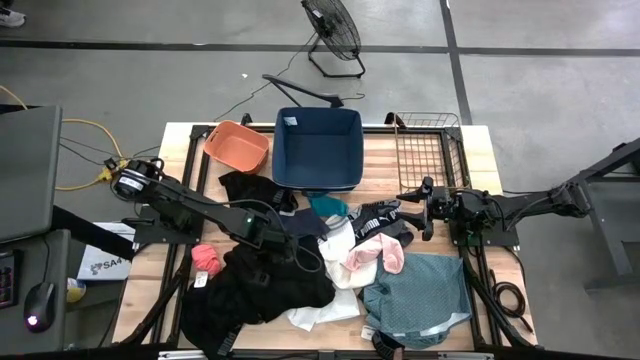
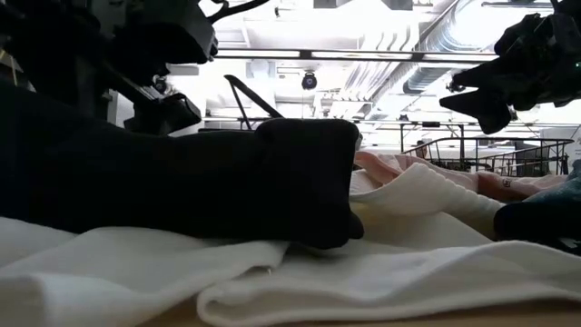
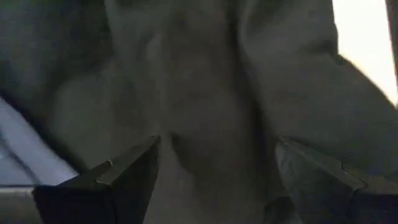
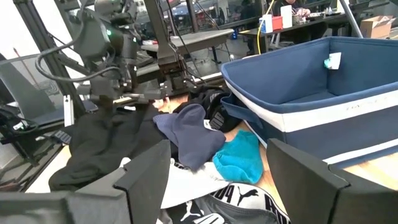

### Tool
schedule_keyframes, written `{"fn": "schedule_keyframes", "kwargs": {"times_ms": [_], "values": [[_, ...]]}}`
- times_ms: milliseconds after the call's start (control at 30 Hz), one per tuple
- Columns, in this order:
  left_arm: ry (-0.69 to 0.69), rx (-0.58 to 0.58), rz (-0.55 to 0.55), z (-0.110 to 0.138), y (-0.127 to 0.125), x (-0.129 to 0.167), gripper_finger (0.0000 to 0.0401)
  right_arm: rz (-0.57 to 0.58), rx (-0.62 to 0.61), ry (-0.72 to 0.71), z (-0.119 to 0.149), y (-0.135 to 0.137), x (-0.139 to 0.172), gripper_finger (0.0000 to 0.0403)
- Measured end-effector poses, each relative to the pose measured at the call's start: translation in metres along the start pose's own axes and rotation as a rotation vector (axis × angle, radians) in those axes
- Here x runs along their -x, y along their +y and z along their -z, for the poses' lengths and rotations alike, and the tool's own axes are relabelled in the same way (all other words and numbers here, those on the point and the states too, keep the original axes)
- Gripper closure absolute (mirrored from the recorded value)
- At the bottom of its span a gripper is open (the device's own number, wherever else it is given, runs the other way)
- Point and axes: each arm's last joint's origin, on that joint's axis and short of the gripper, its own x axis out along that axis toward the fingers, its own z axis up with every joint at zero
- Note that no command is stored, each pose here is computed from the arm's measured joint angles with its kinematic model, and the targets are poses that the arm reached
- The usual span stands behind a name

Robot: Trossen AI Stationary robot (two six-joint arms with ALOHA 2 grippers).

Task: Pick & Place Cloths
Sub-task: Put the black shirt into the blue bin

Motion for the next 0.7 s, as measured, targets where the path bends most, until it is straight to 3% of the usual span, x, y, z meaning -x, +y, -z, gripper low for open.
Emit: {"fn": "schedule_keyframes", "kwargs": {"times_ms": [233,700], "values": [[0.108,-0.068,-0.125,0.011,0.004,0.0,0.0093,0.001,0.001,0.003,0.0,0.0,0.0,0.0144],[0.121,-0.247,-0.117,0.01,0.005,-0.004,0.0093,0.001,0.001,0.003,0.0,0.0,0.0,0.0144]]}}
